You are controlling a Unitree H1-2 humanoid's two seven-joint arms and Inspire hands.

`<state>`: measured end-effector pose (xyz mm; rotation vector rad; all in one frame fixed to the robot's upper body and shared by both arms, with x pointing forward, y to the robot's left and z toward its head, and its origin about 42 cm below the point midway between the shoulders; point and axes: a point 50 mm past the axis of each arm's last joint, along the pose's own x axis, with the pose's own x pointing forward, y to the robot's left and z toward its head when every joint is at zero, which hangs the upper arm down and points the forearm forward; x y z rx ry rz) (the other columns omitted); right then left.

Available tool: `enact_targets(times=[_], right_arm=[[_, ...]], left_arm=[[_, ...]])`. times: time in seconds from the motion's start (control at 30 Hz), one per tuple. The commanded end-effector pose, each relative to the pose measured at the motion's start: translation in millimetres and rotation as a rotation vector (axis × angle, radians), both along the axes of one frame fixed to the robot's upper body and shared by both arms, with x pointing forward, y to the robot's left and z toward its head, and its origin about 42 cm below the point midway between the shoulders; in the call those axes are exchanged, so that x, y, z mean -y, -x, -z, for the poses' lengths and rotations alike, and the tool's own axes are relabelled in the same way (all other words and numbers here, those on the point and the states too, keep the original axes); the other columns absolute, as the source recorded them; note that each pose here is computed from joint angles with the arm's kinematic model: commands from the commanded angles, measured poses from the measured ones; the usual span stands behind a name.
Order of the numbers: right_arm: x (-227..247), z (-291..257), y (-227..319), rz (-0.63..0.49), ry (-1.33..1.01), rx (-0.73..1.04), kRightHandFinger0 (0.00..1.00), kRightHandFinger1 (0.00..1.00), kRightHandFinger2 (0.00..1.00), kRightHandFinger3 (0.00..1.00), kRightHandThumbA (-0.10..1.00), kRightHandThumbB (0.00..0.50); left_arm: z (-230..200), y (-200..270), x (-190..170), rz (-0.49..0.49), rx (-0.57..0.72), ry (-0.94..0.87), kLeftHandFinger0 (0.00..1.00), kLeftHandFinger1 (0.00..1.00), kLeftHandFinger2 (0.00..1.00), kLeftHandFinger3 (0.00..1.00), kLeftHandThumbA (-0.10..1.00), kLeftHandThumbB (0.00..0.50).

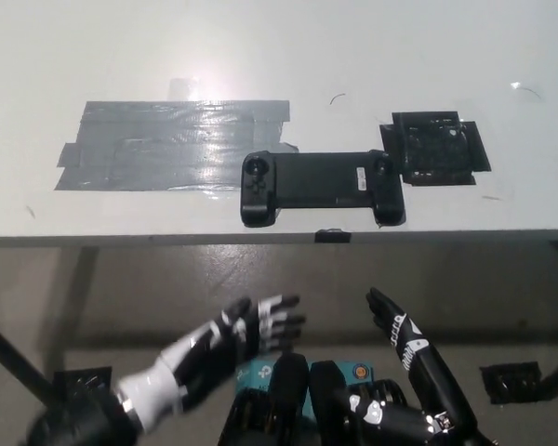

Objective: A controller is being placed at the center of the desk near the left hand and the robot uses its left hand's index finger to press a button at the left area of the controller

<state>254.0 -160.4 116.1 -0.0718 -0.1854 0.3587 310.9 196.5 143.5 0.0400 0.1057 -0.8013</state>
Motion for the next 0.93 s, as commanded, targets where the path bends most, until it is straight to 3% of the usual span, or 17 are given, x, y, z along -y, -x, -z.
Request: enact_targets(times=[0.0,0.17,0.27,0.5,0.6,0.73,0.9], right_arm=[[-6,-8,0,-0.011,-0.045,0.048,1.00,1.00,1.00,1.00,0.89,0.213],[-8,-6,2,-0.008,-0.052,0.047,1.00,1.00,1.00,1.00,0.91,0.217],[-7,-6,1,-0.007,-0.049,0.048,1.00,1.00,1.00,1.00,0.93,0.215],[-9,-6,0,-0.010,-0.045,0.046,1.00,1.00,1.00,1.00,0.97,0.216],[-10,-5,-2,-0.008,-0.044,0.049,1.00,1.00,1.00,1.00,0.98,0.222],[-11,-4,-1,-0.010,-0.049,0.038,1.00,1.00,1.00,1.00,0.98,0.222],[-10,-4,0,-0.007,-0.050,0.043,1.00,1.00,1.00,1.00,0.97,0.216]], left_arm=[[22,27,0,-0.436,0.454,-0.059,1.00,1.00,1.00,1.00,1.00,0.329],[37,41,9,-0.497,0.497,-0.038,1.00,1.00,1.00,1.00,1.00,0.364],[41,43,12,-0.504,0.509,-0.049,1.00,1.00,1.00,1.00,1.00,0.335],[50,49,13,-0.532,0.544,-0.077,1.00,1.00,1.00,1.00,1.00,0.336],[49,48,12,-0.530,0.556,-0.084,1.00,1.00,1.00,1.00,1.00,0.299],[51,51,11,-0.538,0.558,-0.097,1.00,1.00,1.00,1.00,1.00,0.315],[51,51,14,-0.536,0.562,-0.096,1.00,1.00,1.00,1.00,1.00,0.300]])
